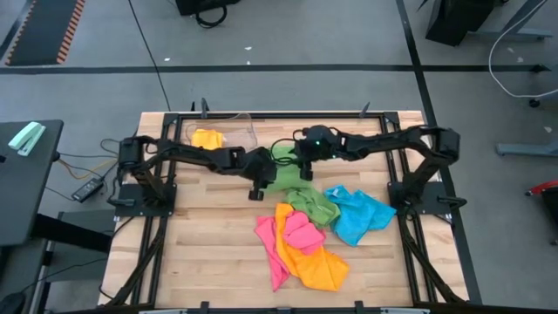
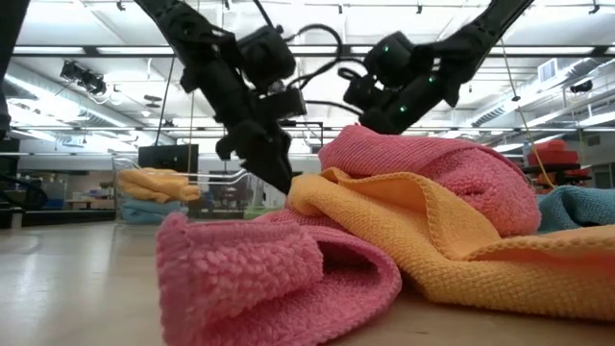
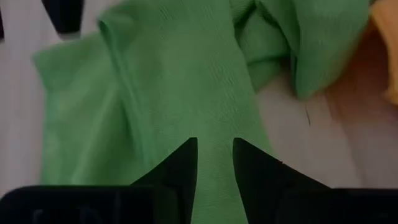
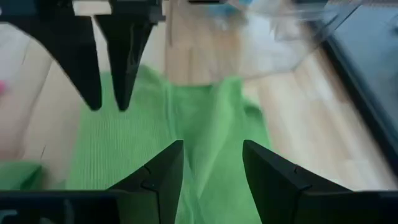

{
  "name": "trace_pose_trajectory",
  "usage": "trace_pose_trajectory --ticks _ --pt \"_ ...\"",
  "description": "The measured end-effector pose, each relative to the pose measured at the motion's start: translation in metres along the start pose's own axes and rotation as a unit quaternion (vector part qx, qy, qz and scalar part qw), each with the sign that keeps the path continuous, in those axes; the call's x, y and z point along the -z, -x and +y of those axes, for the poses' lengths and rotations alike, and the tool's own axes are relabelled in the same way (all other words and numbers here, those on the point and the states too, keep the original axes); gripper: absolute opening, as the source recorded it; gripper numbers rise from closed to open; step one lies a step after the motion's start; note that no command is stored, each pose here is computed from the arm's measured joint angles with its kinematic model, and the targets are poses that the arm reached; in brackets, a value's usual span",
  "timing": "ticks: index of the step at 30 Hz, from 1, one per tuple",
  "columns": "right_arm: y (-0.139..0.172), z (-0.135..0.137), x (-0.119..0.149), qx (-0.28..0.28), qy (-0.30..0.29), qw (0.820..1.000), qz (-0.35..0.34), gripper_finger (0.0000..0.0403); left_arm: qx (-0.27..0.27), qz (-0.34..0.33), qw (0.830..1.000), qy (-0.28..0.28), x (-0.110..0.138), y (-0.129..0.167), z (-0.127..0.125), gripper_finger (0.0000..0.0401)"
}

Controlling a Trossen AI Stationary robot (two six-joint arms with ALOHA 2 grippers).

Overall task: Fold microfiber towels
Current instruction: Fold the left green microfiber towel

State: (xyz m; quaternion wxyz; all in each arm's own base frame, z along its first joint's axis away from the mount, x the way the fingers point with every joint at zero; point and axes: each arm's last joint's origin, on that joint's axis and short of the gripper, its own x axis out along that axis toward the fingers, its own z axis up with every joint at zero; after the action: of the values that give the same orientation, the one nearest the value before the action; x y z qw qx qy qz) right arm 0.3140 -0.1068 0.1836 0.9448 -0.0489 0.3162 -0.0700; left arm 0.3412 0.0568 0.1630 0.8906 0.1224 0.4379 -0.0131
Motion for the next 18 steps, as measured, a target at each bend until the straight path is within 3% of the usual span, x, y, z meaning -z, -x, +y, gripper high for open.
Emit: trace_pose_trajectory --ticks 9,18 --pt "-0.052 -0.014 0.017 -0.050 -0.037 0.997 0.046 0.0169 0.004 0.037 0.999 0.005 0.017 -0.027 0.006 0.0109" --pt "-0.079 -0.032 0.019 -0.036 -0.052 0.994 0.084 0.0144 0.011 0.052 0.999 0.006 0.021 -0.029 0.004 0.0108"
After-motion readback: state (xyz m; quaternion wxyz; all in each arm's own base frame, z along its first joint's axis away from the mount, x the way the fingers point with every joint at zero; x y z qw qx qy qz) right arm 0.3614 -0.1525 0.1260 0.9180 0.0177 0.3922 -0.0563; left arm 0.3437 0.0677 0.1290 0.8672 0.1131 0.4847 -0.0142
